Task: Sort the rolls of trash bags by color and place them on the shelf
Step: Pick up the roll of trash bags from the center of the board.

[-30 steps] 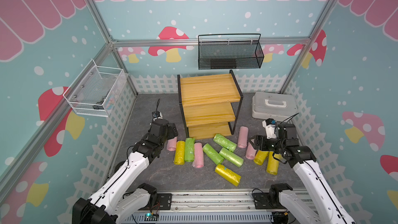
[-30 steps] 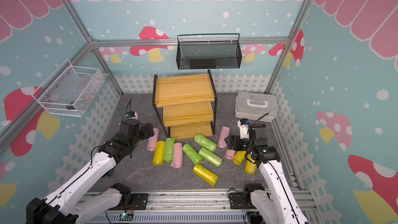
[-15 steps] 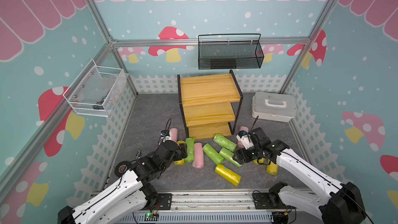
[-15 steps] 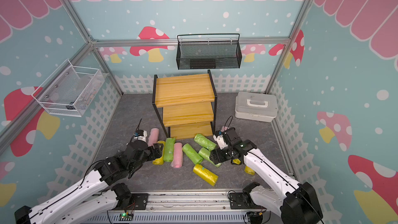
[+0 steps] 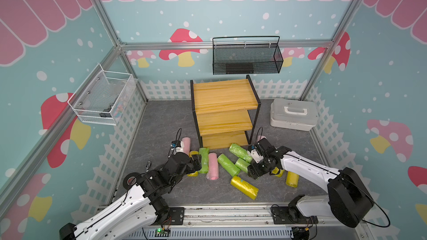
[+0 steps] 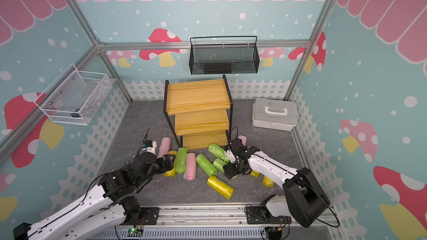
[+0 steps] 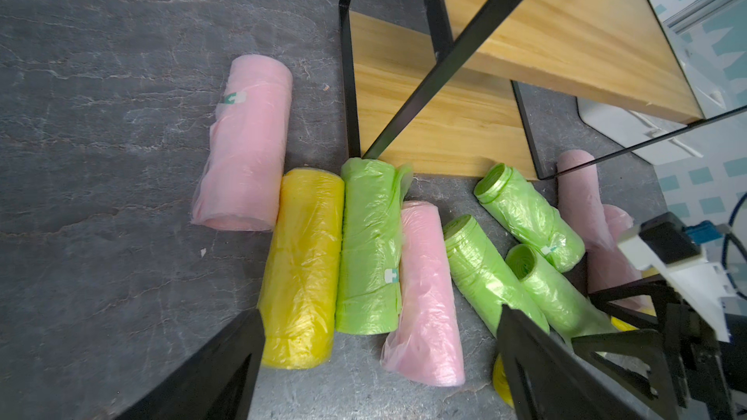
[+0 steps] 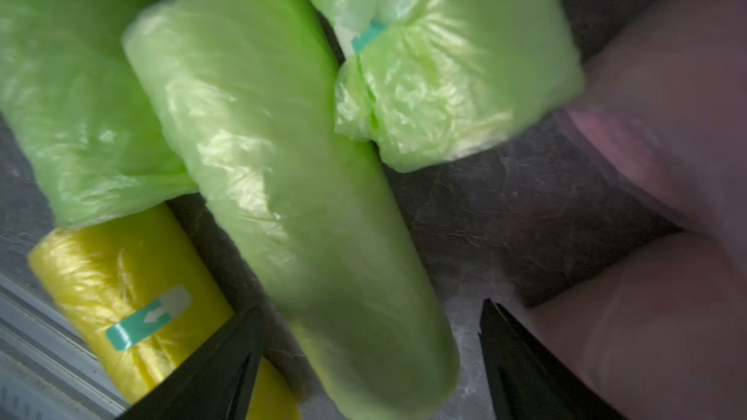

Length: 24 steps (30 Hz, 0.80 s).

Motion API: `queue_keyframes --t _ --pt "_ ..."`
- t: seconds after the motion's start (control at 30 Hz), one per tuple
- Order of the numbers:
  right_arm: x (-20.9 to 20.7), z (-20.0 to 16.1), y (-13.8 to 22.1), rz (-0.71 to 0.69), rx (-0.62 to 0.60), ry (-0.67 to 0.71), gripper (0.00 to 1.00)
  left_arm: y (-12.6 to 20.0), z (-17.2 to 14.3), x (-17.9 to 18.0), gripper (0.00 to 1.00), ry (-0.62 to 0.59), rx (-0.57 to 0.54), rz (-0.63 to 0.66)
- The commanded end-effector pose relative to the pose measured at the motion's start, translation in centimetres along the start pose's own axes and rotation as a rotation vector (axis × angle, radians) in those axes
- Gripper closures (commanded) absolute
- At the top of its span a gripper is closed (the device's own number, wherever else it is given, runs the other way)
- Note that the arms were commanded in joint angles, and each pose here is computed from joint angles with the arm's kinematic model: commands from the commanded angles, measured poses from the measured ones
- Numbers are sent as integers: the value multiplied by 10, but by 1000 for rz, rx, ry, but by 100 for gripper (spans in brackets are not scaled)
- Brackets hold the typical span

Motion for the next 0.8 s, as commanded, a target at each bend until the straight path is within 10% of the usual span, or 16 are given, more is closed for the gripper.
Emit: queue_keyframes --t 0.0,0.4,0.77 --pt "6 13 0 -27 -13 46 14 -1 -11 2 6 2 51 -12" --pt "13 2 -16 -92 89 28 41 -5 -18 -2 6 -20 105 -28" --pt "23 -17 14 -23 54 -36 99 4 -11 -21 1 7 120 -124"
Point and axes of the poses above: each gripper's point midway between its finger pads, its own y axis back along the fingers, its own x axis along the line the jaws close on, z = x × y, the point moved 5 cm from there along y, back along the fingers
